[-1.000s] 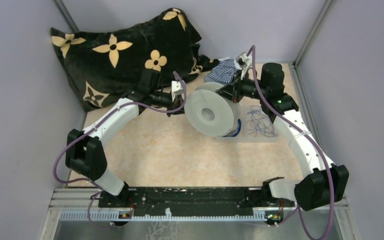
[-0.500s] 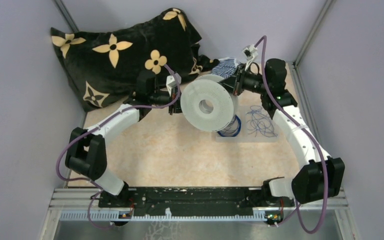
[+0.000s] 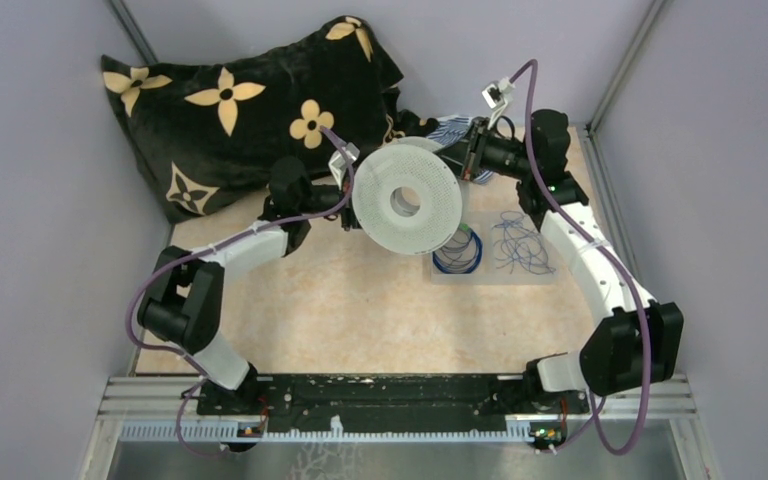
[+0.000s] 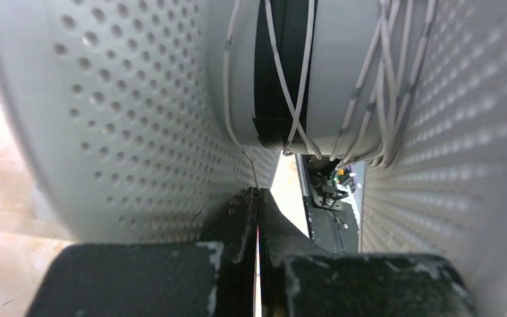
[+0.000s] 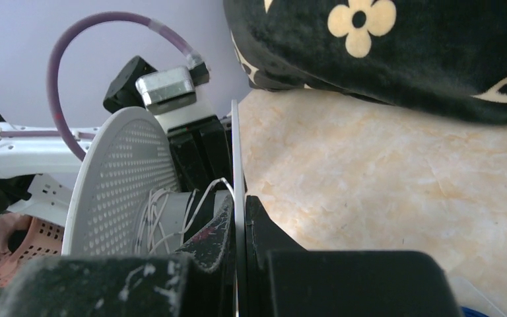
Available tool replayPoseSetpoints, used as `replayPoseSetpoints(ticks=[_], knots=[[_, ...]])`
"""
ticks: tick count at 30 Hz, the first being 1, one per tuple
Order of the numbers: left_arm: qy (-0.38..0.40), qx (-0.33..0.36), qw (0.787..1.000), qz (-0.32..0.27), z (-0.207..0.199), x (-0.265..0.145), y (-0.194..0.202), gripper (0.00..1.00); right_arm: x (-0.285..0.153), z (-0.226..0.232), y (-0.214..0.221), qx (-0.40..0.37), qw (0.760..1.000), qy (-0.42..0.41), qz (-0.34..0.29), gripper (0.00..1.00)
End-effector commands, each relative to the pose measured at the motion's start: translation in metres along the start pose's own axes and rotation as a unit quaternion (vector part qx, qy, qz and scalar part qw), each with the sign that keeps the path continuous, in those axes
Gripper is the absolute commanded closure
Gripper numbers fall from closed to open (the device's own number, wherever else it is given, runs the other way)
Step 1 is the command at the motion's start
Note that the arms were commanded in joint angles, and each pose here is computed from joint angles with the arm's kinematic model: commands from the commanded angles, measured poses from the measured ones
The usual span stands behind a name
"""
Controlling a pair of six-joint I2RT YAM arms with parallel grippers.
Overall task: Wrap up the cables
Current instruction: Wrap the cable around the cable reel.
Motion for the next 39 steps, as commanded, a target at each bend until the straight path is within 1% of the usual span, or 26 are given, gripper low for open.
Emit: replayPoseSetpoints(ticks=[1, 3, 11, 18, 22, 35, 39], knots=[[0.048, 0.038, 0.998, -0.024, -0.019, 0.013, -0.004, 1.00, 0.004, 0.015, -0.043, -0.029, 0.996, 0.011, -0.082, 1.00], [0.054, 0.021, 0.998, -0.029, -0.021, 0.015, -0.003, 1.00, 0.004, 0.015, -0.044, -0.028, 0.996, 0.011, -0.083, 1.00], [0.057, 0.013, 0.998, -0.035, -0.021, 0.020, 0.004, 0.99, 0.006, 0.012, -0.047, -0.022, 0.996, 0.013, -0.084, 1.00], [0.052, 0.013, 0.998, -0.031, -0.020, 0.019, 0.013, 0.93, 0.000, 0.009, -0.054, -0.020, 0.995, 0.017, -0.093, 1.00], [0.048, 0.008, 0.998, -0.031, -0.019, 0.019, 0.016, 0.91, -0.001, 0.011, -0.056, -0.021, 0.995, 0.016, -0.097, 1.00], [0.055, 0.002, 0.998, -0.026, -0.021, 0.023, 0.022, 0.93, -0.002, 0.009, -0.059, -0.016, 0.995, 0.017, -0.101, 1.00], [0.061, -0.003, 0.998, -0.023, -0.022, 0.024, 0.026, 0.92, -0.006, 0.007, -0.063, -0.013, 0.994, 0.019, -0.107, 1.00]])
Point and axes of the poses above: each gripper's point midway between its finger pads, its own x axis out along the fingers, its own z axis along the line the jaws close on, y = z × x, the point moved 6 cm from there along -x, back along the fingers, and after that the axes turned 4 degrees about x, right-handed, at the moved point
